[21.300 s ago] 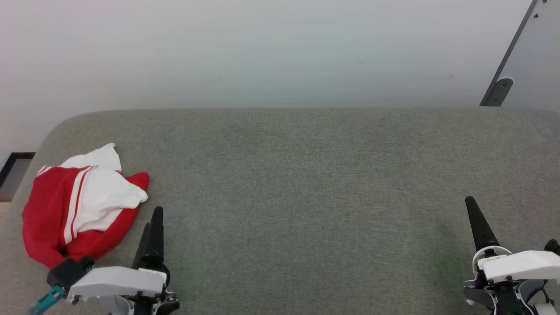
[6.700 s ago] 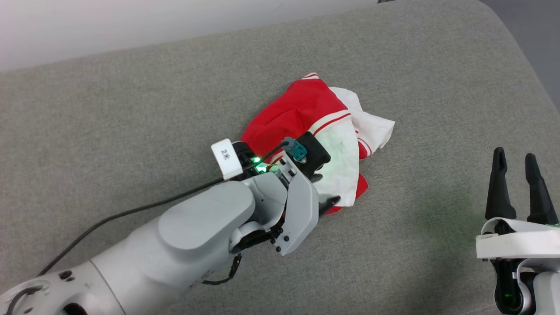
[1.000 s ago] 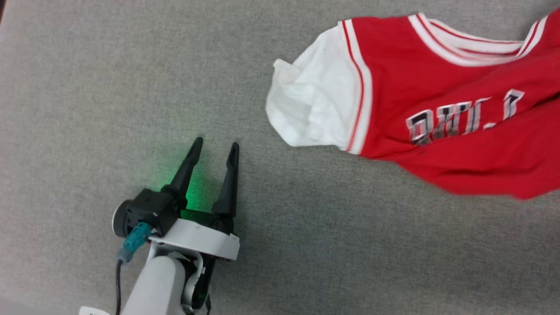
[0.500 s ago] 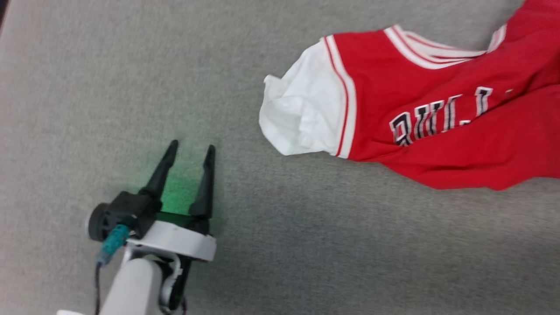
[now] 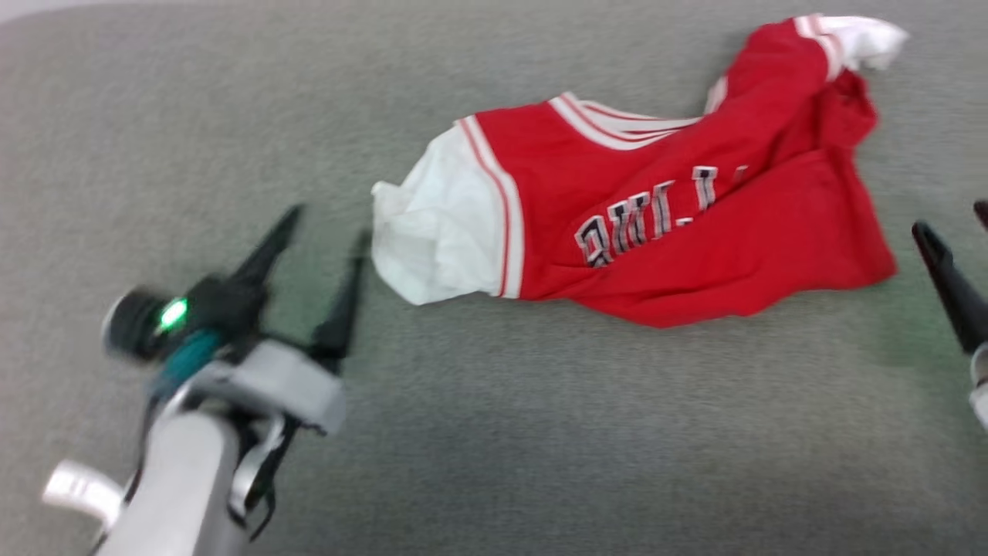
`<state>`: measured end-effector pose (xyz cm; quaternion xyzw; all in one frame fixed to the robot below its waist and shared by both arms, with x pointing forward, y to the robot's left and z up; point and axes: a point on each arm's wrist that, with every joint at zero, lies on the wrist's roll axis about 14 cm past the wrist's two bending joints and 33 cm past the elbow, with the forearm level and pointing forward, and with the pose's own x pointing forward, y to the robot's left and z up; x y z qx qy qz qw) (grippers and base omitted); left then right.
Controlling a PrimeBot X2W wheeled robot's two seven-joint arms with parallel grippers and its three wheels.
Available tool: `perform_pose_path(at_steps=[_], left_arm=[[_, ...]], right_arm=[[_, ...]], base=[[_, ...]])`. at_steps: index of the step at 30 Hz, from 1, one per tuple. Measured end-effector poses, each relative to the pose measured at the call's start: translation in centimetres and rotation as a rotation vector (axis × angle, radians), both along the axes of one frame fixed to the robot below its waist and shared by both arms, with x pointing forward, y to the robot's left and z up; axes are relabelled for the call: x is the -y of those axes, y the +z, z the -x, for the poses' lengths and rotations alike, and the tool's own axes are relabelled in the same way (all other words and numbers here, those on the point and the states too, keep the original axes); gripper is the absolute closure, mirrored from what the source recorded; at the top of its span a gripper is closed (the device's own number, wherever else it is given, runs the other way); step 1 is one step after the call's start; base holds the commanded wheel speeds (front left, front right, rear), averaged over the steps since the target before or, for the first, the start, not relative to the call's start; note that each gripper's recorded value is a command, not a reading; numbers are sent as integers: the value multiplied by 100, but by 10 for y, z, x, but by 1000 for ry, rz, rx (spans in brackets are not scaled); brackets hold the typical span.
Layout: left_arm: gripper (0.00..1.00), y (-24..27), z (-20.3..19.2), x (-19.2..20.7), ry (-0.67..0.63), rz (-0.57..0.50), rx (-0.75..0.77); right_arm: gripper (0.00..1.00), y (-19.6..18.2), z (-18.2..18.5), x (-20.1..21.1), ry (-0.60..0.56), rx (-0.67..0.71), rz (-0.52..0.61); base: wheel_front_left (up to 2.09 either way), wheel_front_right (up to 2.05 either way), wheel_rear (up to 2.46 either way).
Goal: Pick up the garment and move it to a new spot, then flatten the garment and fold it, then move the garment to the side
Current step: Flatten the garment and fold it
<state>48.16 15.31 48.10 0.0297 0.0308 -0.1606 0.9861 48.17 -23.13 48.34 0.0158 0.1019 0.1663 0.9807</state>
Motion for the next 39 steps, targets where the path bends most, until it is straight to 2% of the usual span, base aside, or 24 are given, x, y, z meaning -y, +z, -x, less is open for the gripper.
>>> perform_pose_path(at_steps=[6,11,16,23,30,35,37,38,39], left_arm=[[0,28,-10,92,-370,-87,-90],[0,9,18,160,-668,-185,-363],[0,-3,32,198,-842,-298,-536],[0,-24,30,240,-946,-345,-576],[0,-62,14,253,-918,-330,-607],[1,-81,9,252,-901,-371,-634],[96,-86,11,252,-903,-387,-640],[100,-87,12,252,-903,-386,-642],[100,-86,12,251,-904,-383,-642]], right_arm=[[0,15,39,19,-113,90,-77],[0,19,65,30,-191,110,-92],[0,27,80,42,-257,132,-96],[0,28,94,51,-310,127,-92],[0,20,101,56,-342,100,-84],[0,24,97,56,-333,109,-68],[0,24,95,52,-321,107,-64],[0,24,94,51,-316,106,-66],[0,23,92,49,-312,106,-67]], base=[[0,0,0],[0,0,0],[0,0,0],[0,0,0],[0,0,0],[0,0,0],[0,0,0],[0,0,0],[0,0,0]])
